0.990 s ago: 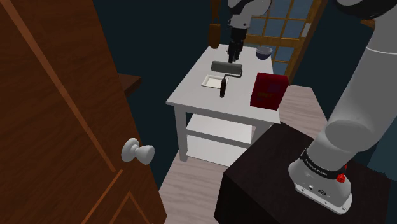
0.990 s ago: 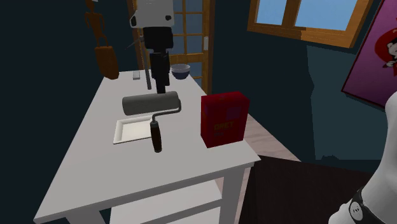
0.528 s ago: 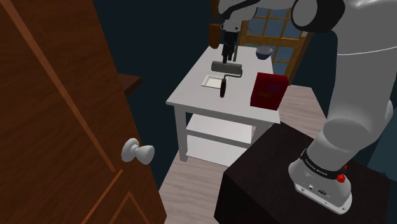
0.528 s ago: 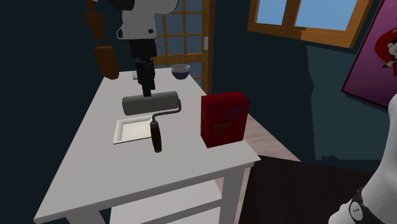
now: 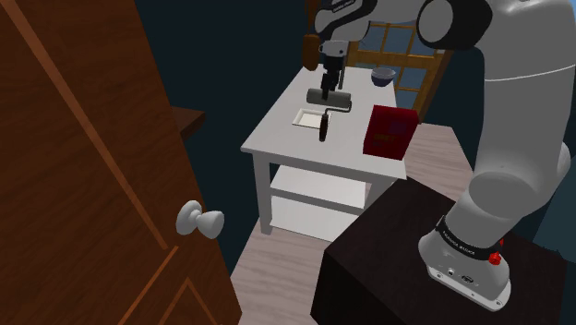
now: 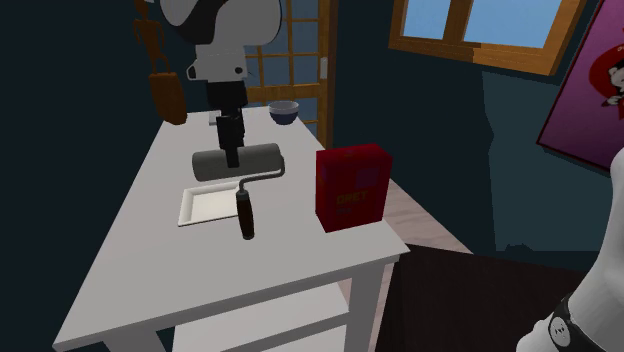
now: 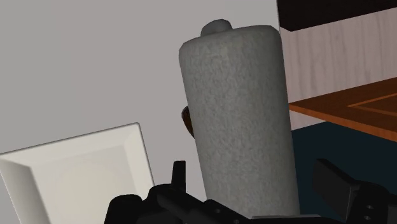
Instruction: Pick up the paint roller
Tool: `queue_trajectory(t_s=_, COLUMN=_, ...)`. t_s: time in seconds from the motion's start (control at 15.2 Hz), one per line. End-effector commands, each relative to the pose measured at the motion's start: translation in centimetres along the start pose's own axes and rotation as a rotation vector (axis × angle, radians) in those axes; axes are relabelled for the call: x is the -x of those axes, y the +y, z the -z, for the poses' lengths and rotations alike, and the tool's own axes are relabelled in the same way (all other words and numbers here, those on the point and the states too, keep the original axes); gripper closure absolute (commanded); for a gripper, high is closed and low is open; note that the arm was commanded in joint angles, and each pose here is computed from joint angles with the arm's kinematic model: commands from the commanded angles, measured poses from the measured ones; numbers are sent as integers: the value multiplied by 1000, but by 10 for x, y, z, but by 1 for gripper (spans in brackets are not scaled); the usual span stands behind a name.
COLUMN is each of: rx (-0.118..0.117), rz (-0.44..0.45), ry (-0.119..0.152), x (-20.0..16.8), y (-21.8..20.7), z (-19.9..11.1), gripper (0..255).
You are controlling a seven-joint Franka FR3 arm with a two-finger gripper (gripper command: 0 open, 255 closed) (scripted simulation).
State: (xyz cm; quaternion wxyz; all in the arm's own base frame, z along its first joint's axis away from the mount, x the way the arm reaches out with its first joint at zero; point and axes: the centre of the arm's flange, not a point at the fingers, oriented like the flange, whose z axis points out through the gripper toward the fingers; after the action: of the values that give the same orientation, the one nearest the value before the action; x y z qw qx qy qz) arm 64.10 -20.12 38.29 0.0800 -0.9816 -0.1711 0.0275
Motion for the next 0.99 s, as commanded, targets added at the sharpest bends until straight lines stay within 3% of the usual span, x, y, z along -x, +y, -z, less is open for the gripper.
queue_trajectory(t_s=0.0, rx=0, rz=0, ry=0, x=-1, y=0, z=-2, gripper=255)
queue_trajectory(t_s=0.59, rx=0, rz=0, ry=0, x=-1, y=0, z=-2, gripper=255)
queue_trajectory(t_s=0.92, rx=0, rz=0, ry=0, x=-1, y=-4, z=24, gripper=255)
